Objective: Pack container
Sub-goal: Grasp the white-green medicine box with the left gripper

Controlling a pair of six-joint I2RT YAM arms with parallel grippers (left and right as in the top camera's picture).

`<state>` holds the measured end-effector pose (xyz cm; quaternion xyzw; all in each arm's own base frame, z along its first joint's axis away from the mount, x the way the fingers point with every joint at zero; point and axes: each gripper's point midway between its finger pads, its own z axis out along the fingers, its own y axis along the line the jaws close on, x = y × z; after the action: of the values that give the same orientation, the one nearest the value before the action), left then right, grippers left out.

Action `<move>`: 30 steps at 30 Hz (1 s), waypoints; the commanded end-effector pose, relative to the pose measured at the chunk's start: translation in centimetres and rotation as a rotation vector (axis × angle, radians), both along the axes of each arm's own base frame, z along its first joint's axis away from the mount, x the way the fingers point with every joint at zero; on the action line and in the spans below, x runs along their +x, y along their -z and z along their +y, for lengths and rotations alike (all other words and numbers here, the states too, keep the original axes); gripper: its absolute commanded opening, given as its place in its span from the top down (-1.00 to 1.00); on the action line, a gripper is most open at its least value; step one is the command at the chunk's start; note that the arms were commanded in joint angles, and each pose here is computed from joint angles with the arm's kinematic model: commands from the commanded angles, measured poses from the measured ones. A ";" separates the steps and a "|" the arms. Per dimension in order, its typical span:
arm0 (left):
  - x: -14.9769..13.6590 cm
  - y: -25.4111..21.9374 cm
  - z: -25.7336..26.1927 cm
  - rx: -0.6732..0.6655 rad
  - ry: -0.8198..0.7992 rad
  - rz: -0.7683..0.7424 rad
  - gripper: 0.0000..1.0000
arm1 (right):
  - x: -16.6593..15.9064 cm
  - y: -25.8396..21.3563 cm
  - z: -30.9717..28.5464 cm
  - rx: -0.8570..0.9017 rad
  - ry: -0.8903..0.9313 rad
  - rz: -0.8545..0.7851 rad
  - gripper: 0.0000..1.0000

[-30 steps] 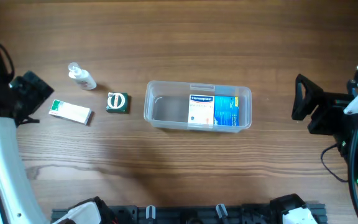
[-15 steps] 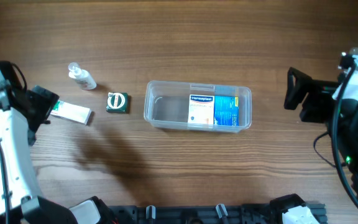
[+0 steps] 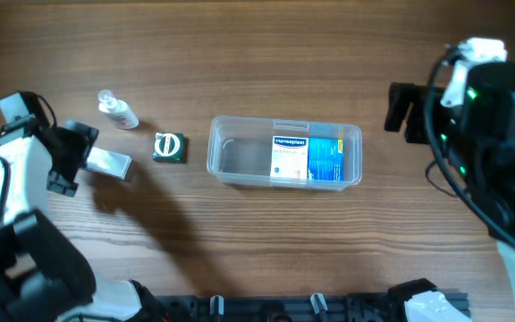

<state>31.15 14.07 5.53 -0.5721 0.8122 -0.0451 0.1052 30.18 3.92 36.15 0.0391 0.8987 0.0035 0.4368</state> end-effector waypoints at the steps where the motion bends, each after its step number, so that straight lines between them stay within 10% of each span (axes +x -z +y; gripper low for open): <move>1: -0.3 2.3 -0.7 -0.068 -0.020 0.043 -1.00 | 1.9 1.5 0.0 -0.037 0.013 0.043 -0.99; 10: 0.2 2.7 -0.5 -0.057 0.019 0.036 -0.99 | 10.1 -0.7 3.1 0.045 -0.034 -0.169 -0.99; 30: 2.0 5.0 -0.3 -0.068 0.066 0.001 -0.94 | 9.0 1.2 2.8 -0.002 -0.053 -0.080 -1.00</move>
<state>33.44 14.45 2.37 -0.5543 0.8225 -0.0631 0.1106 39.38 6.69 34.72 0.0227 0.8813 0.0145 0.4719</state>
